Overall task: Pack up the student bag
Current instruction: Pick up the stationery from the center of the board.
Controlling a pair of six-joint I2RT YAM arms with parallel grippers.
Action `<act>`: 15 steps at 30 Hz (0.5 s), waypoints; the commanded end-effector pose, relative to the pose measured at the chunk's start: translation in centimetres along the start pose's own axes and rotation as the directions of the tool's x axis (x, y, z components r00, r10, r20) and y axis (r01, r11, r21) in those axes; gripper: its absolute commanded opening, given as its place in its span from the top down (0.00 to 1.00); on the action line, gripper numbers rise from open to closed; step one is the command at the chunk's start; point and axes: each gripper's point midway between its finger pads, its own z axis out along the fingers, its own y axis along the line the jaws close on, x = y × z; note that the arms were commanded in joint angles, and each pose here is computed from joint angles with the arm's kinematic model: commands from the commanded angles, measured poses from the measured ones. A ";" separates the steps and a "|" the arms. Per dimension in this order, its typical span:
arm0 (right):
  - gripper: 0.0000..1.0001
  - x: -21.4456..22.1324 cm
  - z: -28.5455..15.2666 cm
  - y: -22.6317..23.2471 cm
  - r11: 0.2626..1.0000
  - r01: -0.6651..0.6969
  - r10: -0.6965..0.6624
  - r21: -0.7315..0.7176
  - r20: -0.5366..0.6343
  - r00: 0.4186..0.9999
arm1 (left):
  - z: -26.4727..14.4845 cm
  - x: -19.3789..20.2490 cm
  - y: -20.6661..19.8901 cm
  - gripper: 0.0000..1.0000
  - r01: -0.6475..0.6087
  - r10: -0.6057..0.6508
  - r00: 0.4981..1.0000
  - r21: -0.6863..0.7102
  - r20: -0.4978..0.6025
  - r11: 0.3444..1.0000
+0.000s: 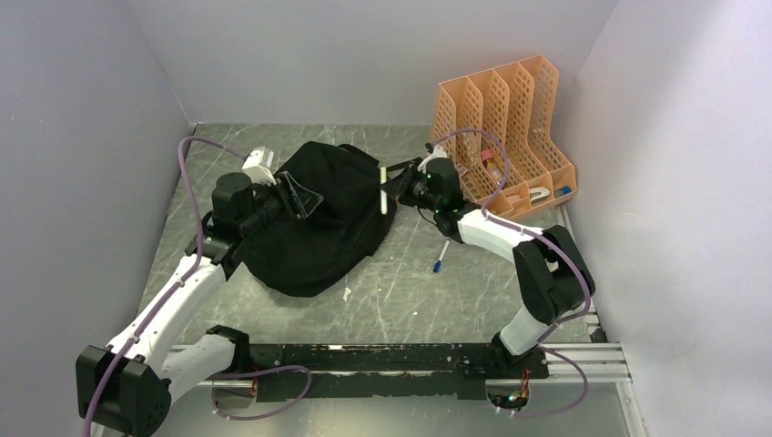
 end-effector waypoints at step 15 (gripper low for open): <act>1.00 -1.4 -2.9 14.7 0.905 -0.061 0.109 -0.422 0.092 0.990 | 0.9 -0.1 -3.5 0.47 0.024 -0.024 1.000 0.175 -0.003 0.984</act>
